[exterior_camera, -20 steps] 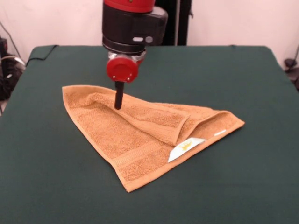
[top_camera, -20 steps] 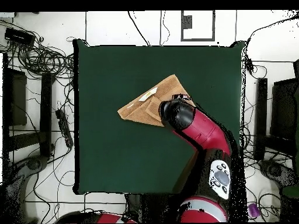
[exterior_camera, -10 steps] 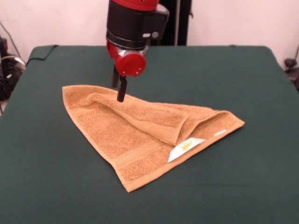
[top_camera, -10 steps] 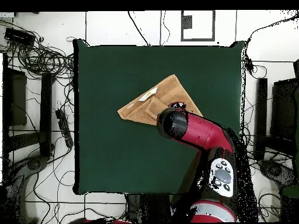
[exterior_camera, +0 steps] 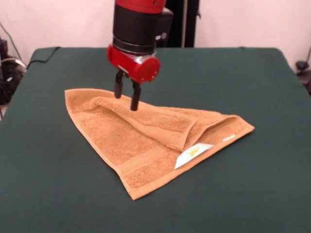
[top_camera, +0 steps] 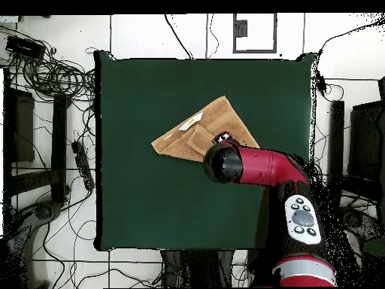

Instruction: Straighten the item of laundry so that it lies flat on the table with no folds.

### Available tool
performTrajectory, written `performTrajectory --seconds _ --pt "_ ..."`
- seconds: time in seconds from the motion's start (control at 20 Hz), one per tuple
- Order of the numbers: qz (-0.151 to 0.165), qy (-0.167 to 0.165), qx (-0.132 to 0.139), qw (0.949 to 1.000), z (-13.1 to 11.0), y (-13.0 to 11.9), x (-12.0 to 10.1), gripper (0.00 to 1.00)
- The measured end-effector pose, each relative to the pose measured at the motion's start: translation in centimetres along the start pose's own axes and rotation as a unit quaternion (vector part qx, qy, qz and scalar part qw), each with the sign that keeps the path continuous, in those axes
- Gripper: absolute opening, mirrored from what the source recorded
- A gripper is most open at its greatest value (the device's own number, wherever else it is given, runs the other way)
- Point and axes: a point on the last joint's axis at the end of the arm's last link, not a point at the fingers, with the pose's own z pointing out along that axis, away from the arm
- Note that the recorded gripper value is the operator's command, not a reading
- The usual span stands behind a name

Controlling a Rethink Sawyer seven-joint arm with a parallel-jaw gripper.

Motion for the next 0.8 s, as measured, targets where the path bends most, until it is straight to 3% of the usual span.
performTrajectory --seconds 0.05,0.1,0.2,0.25,0.35,0.45,0.5,0.65,0.75,0.8 --pt "-0.018 0.004 -0.010 0.9998 0.2 0.4 0.2 1.00" --pt "-0.057 0.011 -0.029 0.9979 0.6 1.2 0.5 1.00" --pt "-0.070 0.012 -0.033 0.9970 0.7 1.5 0.6 1.00" --pt "-0.092 0.015 -0.039 0.9949 0.7 1.8 0.8 1.00" --pt "-0.134 0.019 -0.048 0.9896 0.9 2.4 1.2 1.00" --pt "-0.184 0.025 -0.054 0.9811 1.0 2.9 1.6 1.00" --pt "-0.218 0.031 -0.057 0.9738 1.0 3.2 1.9 1.00" --pt "-0.279 0.044 -0.060 0.9574 1.0 3.5 2.3 1.00" --pt "-0.343 0.057 -0.063 0.9355 0.8 3.9 2.7 1.00" --pt "-0.357 0.060 -0.063 0.9302 0.8 3.9 2.7 1.00"
